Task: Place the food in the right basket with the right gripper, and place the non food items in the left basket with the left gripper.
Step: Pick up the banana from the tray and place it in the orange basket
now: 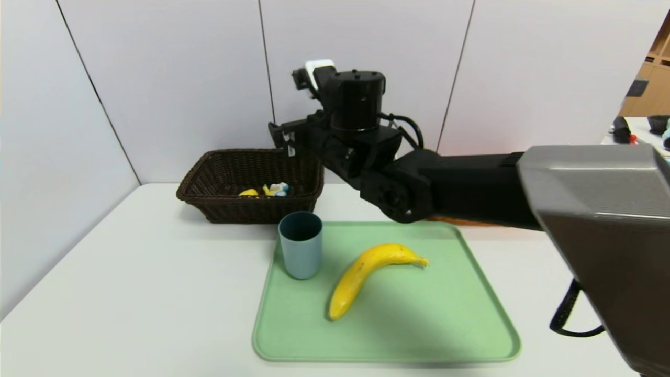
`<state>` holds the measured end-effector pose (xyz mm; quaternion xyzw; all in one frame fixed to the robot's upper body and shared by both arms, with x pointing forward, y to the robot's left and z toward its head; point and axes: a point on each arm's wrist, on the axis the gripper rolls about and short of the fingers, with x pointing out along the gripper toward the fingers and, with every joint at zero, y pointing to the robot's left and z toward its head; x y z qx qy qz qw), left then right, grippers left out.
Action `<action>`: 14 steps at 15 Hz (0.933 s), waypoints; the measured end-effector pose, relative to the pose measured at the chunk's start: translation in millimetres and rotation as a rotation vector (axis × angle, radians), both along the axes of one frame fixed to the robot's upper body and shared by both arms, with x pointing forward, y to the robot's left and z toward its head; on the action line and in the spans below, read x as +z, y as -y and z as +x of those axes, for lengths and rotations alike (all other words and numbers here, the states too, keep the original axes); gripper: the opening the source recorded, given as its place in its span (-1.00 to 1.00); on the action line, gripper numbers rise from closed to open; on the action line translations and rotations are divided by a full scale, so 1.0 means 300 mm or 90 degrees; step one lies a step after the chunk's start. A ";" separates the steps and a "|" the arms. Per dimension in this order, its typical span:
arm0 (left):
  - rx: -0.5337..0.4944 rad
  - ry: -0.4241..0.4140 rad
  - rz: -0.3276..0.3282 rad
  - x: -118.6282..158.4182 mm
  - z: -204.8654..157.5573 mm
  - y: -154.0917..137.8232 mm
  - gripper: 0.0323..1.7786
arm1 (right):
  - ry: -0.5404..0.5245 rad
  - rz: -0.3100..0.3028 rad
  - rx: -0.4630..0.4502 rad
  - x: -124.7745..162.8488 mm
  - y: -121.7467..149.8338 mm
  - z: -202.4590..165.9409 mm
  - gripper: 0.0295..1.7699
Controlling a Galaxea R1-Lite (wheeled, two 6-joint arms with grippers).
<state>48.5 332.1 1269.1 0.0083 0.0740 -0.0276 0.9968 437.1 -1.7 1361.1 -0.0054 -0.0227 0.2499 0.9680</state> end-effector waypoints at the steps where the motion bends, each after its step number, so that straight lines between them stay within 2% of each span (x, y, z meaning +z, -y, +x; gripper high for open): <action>1: -0.004 -0.001 -0.001 0.001 0.002 0.000 0.90 | -0.003 -0.002 -0.020 0.044 0.030 -0.016 0.81; 4: -0.008 -0.001 -0.001 0.020 0.012 0.001 0.90 | -0.034 -0.026 -0.096 0.134 0.152 -0.052 0.85; 6: -0.008 0.012 -0.002 0.045 0.023 0.001 0.90 | -0.066 -0.044 -0.141 0.158 0.235 -0.078 0.87; 8: -0.010 0.013 -0.002 0.060 0.030 0.001 0.90 | -0.121 -0.047 -0.173 0.170 0.318 -0.103 0.88; 11: -0.018 0.010 -0.002 0.073 0.037 0.002 0.90 | -0.237 -0.038 -0.217 0.171 0.418 -0.150 0.90; 14: -0.018 0.005 -0.003 0.076 0.042 0.002 0.90 | -0.358 0.014 -0.263 0.141 0.462 -0.188 0.91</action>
